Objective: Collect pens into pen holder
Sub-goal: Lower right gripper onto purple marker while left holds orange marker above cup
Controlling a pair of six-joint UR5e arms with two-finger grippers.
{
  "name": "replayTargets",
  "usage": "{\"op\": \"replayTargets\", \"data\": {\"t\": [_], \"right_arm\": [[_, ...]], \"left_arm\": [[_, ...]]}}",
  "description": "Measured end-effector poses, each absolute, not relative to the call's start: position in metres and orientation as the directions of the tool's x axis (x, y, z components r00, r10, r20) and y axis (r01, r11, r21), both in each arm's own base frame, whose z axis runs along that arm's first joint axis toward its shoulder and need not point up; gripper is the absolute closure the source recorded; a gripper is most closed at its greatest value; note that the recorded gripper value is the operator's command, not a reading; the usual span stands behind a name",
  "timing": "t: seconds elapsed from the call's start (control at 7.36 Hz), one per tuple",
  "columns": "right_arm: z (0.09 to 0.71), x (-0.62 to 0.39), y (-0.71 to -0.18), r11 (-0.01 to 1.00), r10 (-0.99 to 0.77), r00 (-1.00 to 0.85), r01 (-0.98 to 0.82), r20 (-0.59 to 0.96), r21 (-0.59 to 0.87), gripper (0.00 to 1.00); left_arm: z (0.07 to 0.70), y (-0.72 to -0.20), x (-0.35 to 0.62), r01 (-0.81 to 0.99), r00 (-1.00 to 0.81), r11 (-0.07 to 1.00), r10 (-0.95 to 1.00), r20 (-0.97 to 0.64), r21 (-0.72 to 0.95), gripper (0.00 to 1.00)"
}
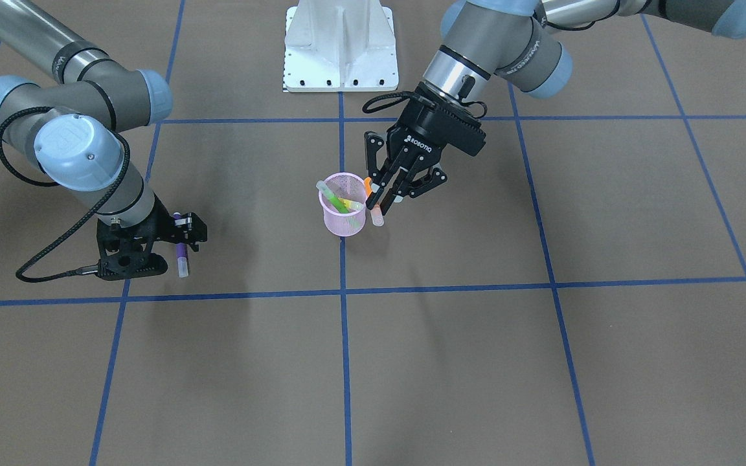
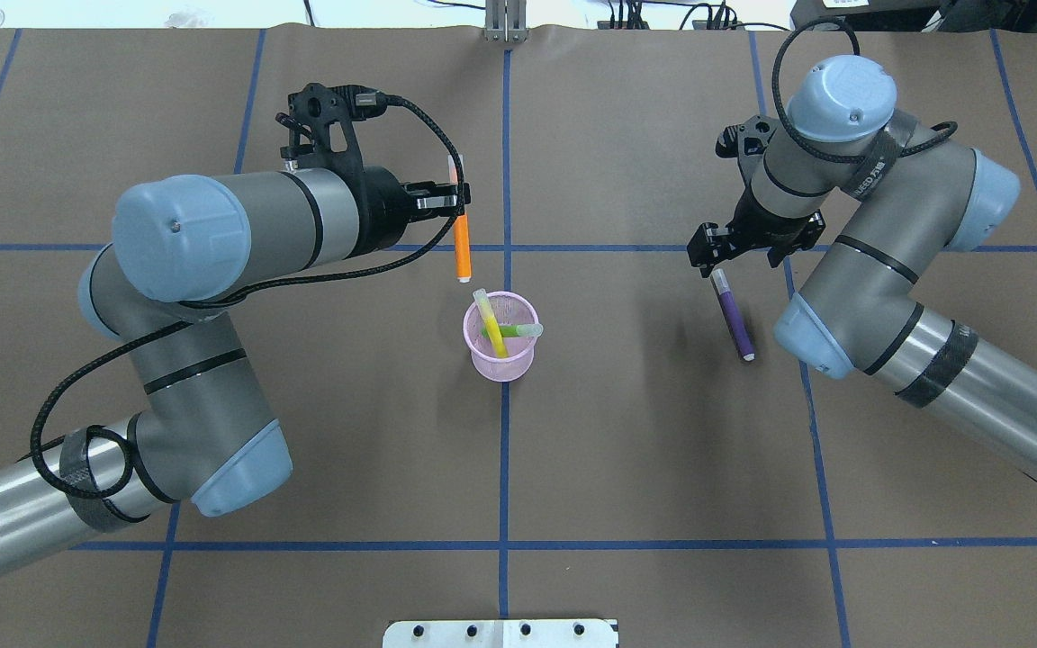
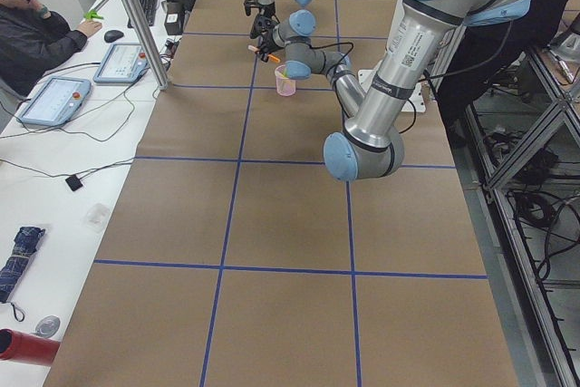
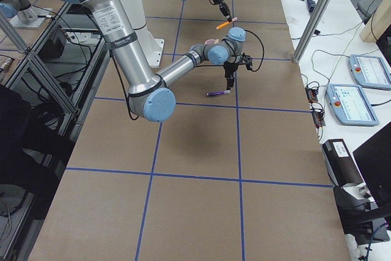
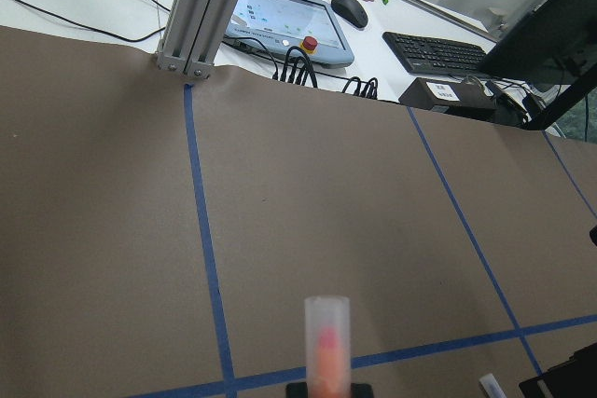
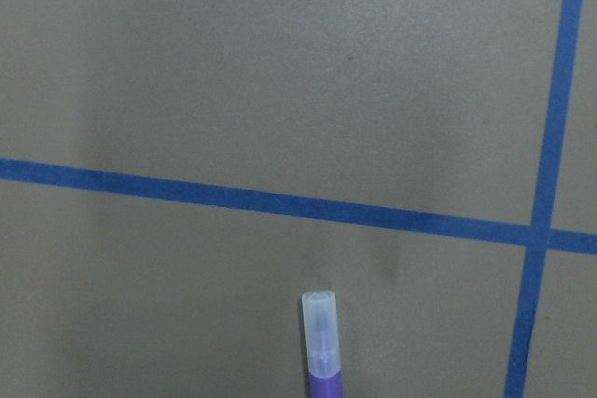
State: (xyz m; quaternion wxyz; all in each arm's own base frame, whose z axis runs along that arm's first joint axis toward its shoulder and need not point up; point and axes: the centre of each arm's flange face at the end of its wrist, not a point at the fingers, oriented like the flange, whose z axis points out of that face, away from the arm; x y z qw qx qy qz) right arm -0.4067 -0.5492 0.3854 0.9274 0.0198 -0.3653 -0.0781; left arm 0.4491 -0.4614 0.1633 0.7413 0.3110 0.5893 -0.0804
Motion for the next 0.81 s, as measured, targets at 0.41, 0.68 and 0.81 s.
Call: {"op": "replayTargets", "data": {"t": [0.41,0.68,0.81], "right_arm": [[0.404,-0.413,-0.547,0.981,-0.190,0.694,0.167,0.695,0.102,0.18],[0.406,-0.414,-0.546,0.980,-0.188,0.689,0.174,0.700,0.092,0.26],[0.408,-0.416,-0.546,0.981,-0.185,0.690,0.176,0.700,0.086,0.28]], "left_arm": [[0.168,-0.455,0.469,0.463,0.297,0.806,0.250,-0.922,0.368,1.00],[0.166,-0.452,0.474,0.458,0.294,0.809,0.254,-0.922,0.369,1.00],[0.167,-0.452,0.474,0.458,0.294,0.809,0.253,-0.922,0.369,1.00]]}}
